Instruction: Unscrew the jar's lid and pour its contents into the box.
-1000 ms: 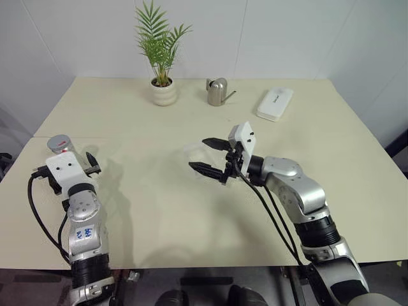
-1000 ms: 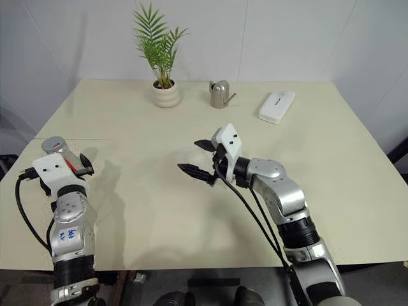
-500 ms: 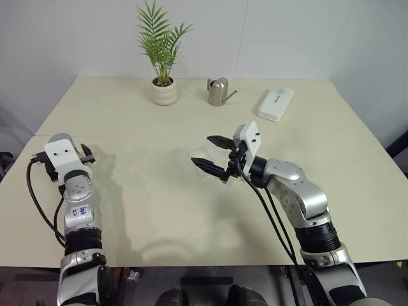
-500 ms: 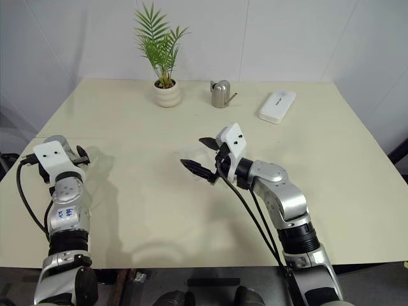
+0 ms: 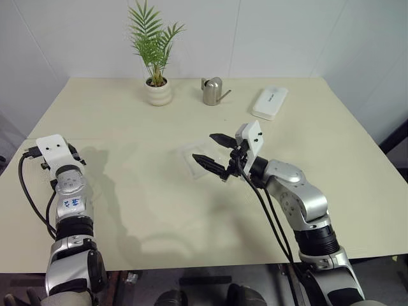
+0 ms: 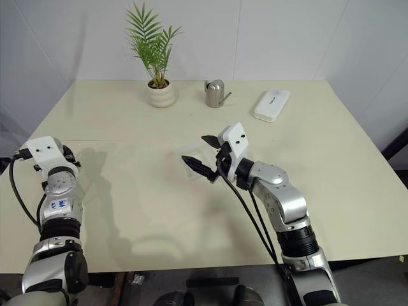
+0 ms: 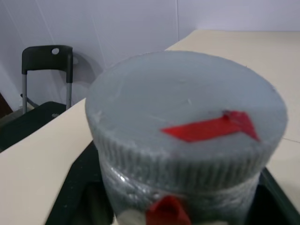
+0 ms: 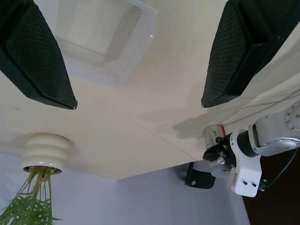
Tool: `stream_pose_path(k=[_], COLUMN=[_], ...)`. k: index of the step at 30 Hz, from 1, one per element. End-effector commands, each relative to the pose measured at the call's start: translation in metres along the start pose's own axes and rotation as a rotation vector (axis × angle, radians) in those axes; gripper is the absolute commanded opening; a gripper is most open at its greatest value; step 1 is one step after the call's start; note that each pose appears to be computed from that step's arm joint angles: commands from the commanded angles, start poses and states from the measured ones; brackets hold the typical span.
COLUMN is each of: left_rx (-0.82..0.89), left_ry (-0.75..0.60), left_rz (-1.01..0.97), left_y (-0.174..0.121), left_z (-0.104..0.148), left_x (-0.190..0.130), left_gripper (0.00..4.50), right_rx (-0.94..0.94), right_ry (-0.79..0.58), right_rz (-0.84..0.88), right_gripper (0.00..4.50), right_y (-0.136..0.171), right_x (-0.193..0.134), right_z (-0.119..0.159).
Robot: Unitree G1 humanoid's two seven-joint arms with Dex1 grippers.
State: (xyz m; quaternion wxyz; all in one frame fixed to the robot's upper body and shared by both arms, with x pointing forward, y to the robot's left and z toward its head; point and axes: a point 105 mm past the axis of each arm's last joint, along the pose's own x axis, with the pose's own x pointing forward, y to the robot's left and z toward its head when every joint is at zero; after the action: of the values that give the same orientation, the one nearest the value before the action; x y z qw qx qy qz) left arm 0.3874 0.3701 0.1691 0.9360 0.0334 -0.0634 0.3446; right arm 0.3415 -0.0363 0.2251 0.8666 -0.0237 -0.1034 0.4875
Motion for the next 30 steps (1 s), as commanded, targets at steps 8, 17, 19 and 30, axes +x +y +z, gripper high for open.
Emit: stream_pose_path(k=[8, 17, 19, 30], left_rx=[0.0, -0.005, 0.021, 0.076], left_ry=[-0.13, -0.304, -0.294, -0.251], left_rz=[-0.229, -1.197, -1.407, -1.829], left_y=[-0.024, -0.094, -0.107, -0.146], left_z=[0.04, 0.114, 0.113, 0.096], left_x=[-0.009, -0.093, -0.12, -0.181], left_gripper=[2.12, 2.12, 2.12, 2.12], right_rx=[-0.031, -0.098, -0.106, -0.043], right_ry=[-0.071, -0.011, -0.007, -0.017], right_rz=[-0.012, 0.095, 0.125, 0.201], right_gripper=[4.5, 4.5, 4.5, 4.5], right_y=[-0.001, 0.011, 0.017, 0.038], right_x=[-0.005, -0.004, 0.004, 0.042], right_z=[0.019, 0.05, 0.056, 0.063])
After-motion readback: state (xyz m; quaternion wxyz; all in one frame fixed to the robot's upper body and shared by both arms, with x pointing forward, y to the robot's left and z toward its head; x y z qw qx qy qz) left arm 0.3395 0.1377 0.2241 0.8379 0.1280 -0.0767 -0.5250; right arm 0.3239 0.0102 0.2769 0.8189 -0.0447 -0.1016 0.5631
